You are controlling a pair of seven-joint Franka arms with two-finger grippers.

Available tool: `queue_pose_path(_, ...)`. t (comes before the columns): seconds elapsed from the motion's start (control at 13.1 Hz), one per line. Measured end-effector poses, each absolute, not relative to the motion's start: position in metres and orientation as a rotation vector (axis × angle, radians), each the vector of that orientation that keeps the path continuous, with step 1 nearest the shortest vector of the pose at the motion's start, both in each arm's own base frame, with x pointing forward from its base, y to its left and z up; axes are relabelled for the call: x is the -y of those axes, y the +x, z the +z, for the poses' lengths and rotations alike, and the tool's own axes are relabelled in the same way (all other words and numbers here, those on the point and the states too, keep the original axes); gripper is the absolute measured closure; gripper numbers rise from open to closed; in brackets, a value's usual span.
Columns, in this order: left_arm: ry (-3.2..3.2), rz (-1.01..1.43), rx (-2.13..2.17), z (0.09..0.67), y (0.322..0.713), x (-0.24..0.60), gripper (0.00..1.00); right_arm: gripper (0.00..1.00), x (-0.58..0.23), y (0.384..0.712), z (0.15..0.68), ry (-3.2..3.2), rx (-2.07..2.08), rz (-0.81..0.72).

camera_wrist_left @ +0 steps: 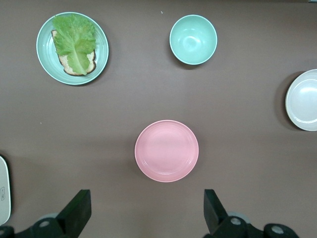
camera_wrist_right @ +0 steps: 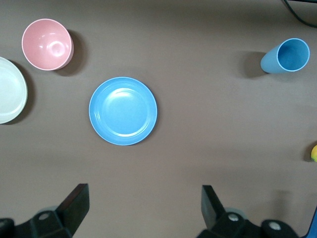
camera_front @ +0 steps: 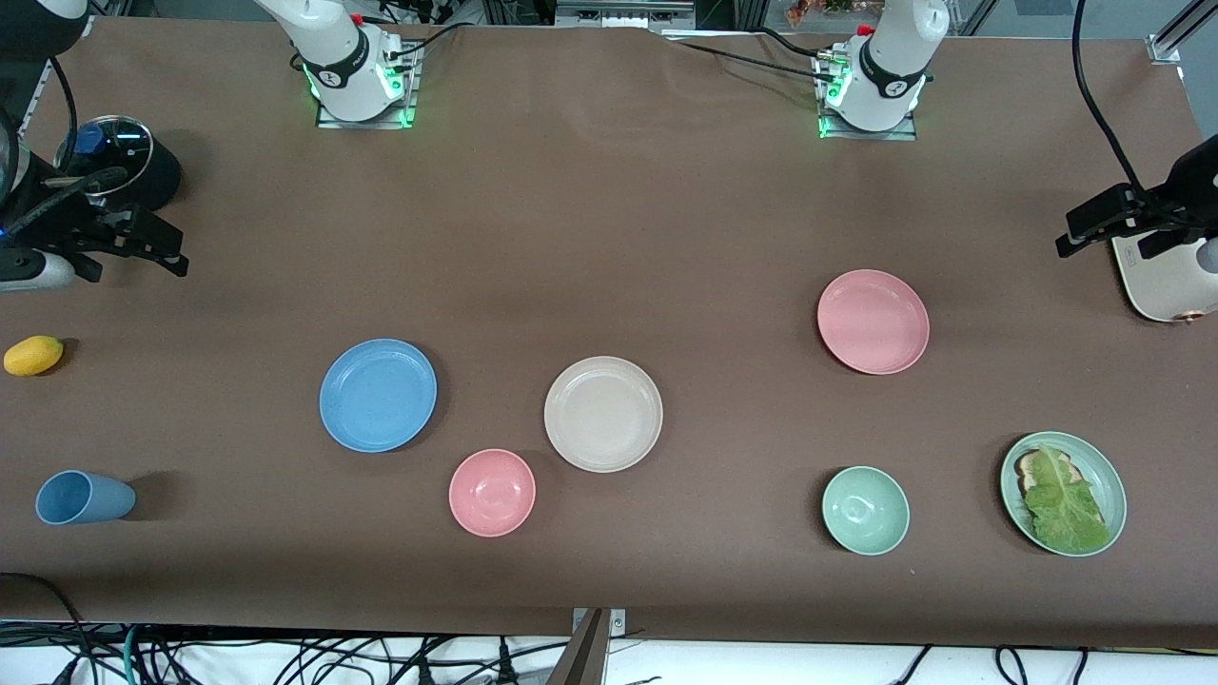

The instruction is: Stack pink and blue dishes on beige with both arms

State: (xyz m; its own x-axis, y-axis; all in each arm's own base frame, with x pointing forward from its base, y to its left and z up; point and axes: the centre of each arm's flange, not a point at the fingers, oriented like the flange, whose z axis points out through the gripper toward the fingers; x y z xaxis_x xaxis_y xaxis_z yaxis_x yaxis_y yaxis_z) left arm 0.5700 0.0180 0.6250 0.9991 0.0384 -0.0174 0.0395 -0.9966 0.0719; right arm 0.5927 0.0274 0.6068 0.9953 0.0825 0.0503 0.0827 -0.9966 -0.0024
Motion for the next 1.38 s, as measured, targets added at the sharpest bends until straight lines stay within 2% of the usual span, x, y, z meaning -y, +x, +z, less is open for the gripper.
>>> queue_pose_path(0.92, 3.070, -0.056, -0.059, 0.613, 0.576, -0.017, 0.00, 0.00, -0.029, 0.593, 0.602, -3.133, 0.134, -0.078)
queue_pose_path(1.38, 3.071, -0.167, -0.060, 0.569, 0.596, -0.015, 0.00, 0.00, -0.031, 0.594, 0.603, -3.132, 0.140, -0.089)
